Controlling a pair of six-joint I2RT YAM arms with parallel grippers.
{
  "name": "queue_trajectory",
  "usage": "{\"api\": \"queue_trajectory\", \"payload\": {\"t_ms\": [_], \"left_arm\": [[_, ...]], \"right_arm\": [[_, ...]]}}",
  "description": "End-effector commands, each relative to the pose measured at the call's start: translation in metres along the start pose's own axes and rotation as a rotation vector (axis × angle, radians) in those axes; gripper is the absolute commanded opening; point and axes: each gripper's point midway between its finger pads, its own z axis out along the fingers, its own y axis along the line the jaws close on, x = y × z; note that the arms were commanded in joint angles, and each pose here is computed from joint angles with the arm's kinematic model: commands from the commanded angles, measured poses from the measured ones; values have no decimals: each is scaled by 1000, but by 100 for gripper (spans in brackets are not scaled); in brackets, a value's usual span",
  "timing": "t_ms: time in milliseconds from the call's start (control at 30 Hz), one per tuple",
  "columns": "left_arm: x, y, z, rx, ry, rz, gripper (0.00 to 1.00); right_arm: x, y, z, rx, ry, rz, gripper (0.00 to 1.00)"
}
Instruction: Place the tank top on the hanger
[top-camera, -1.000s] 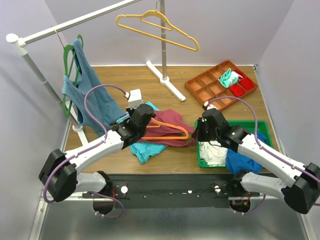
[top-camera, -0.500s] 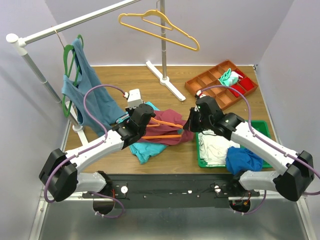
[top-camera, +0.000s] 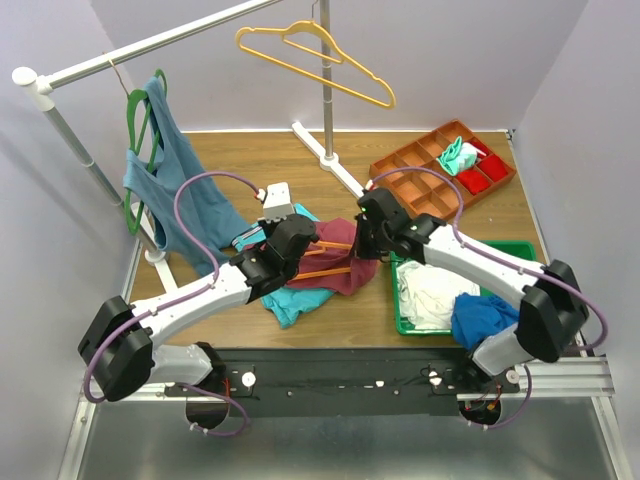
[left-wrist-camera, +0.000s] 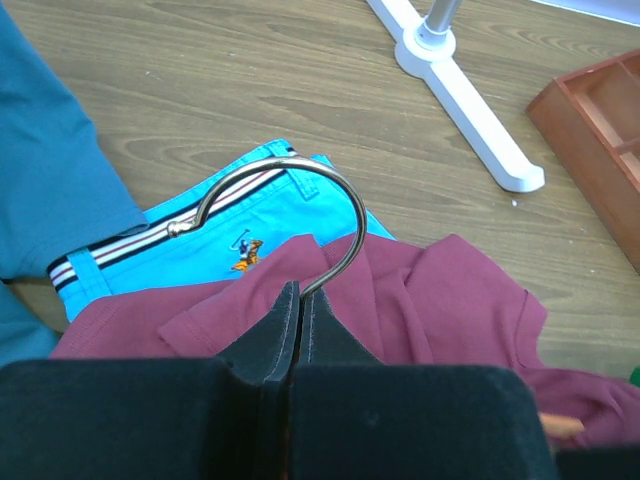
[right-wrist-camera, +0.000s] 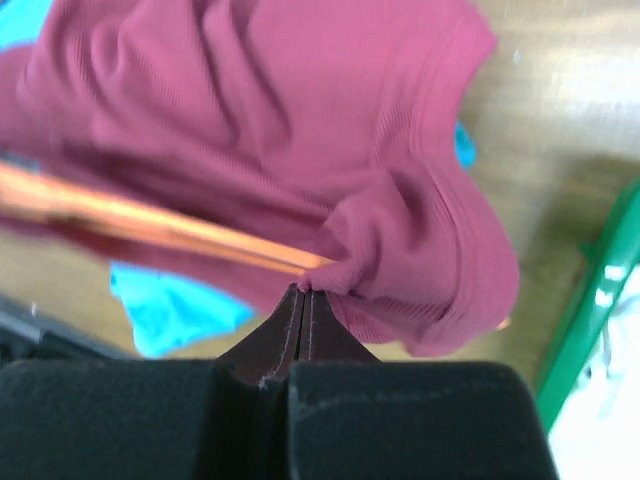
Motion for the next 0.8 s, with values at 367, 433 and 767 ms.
{"api": "queue_trajectory", "payload": {"t_ms": [367,433,767], "left_arm": [[-41,-26,-7,20,-92,-64,0],[-41,-28,-7,30,-92,-57,0],[-63,-37,-21,113,-108,-63,0]], "right_arm": [[-74,72,-23,-150,-127,-39,1],[-74,73,-28,-159,-132,-48,1],[-97,66,-47,-86,-189,-118,13]]}}
